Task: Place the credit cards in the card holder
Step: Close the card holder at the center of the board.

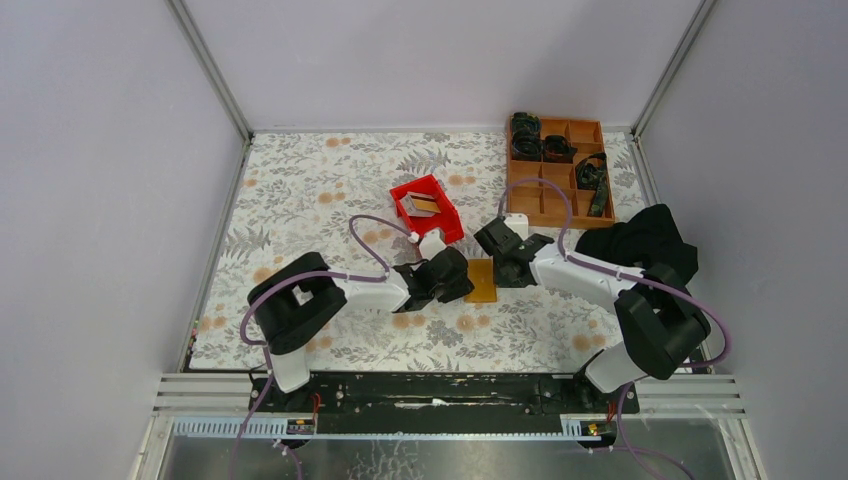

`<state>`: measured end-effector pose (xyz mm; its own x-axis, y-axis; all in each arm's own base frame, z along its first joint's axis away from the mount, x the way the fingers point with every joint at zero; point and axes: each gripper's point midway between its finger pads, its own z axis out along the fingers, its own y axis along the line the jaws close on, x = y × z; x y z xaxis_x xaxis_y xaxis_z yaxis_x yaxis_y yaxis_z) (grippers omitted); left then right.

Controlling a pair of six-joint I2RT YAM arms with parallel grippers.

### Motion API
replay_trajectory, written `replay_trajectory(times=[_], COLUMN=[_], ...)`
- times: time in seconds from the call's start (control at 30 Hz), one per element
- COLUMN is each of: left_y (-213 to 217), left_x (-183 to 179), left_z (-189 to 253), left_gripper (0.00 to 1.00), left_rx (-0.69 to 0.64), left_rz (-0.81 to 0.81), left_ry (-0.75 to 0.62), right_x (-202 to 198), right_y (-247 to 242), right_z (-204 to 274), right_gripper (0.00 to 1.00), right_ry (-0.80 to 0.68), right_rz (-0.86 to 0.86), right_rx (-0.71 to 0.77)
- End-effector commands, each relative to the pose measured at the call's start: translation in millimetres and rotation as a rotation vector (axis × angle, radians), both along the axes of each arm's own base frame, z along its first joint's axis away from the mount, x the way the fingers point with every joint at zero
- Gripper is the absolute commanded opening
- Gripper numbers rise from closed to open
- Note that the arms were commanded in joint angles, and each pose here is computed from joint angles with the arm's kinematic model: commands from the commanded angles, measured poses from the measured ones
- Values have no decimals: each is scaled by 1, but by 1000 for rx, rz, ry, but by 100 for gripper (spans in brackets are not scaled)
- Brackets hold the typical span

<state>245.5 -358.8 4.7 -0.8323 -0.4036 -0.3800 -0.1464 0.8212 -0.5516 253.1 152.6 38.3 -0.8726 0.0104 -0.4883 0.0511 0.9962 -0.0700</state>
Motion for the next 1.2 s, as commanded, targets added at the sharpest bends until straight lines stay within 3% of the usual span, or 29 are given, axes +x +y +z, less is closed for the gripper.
replay_trajectory(times=[0.0,0.27,0.53,1.17], left_y=[105,105,102,102], left_x=[-78,-80,-78,-79], left_z=[-100,-102,-103,-104], left_gripper=[37,36,36,35], left_rx=[429,432,432,433], left_rz=[-23,-23,-30,-36], left_ry=[293,300,300,301], right_x=[7,14,19,36], right_y=[-8,-7,4,19], right_z=[12,13,22,18], right_gripper=[17,20,44,47], right_ry=[-48,-50,-43,-27], right_rz=[-17,-21,5,7], right_rx=[-4,18,46,41])
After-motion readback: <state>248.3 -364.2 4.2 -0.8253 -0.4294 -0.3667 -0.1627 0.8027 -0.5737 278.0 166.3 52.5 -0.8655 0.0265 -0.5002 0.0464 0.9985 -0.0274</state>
